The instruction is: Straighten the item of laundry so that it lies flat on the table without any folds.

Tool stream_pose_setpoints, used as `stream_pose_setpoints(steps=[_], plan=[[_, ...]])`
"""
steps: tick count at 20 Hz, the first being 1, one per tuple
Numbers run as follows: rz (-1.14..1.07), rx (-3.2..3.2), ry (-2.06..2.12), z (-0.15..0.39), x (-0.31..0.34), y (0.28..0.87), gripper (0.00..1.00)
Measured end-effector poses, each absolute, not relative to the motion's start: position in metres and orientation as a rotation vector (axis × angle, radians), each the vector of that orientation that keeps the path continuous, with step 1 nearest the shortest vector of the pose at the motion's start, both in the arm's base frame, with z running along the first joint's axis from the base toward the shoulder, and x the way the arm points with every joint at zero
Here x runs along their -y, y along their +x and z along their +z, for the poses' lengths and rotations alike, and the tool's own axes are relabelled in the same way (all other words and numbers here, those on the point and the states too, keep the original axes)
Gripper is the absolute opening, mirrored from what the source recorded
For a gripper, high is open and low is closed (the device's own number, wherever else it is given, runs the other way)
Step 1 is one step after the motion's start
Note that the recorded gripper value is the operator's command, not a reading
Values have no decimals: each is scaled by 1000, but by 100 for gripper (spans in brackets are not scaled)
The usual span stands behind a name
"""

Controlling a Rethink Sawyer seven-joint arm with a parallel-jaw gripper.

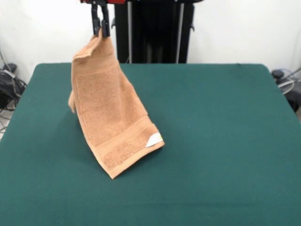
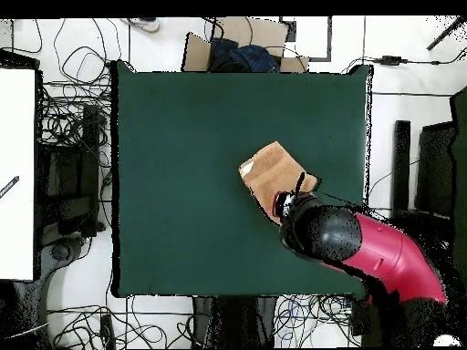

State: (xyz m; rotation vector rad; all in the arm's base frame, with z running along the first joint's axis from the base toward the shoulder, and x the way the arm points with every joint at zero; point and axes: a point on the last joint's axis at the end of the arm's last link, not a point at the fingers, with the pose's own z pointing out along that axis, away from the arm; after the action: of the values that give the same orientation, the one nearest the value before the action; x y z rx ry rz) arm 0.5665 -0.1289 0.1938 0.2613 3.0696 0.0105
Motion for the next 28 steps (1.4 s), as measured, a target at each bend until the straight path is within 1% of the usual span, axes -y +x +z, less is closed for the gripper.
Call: stream_pose_setpoints(steps=[14, 28], plan=[[69, -3035, 474, 201, 170, 560, 0], [10, -2948, 520, 239, 236, 611, 0]])
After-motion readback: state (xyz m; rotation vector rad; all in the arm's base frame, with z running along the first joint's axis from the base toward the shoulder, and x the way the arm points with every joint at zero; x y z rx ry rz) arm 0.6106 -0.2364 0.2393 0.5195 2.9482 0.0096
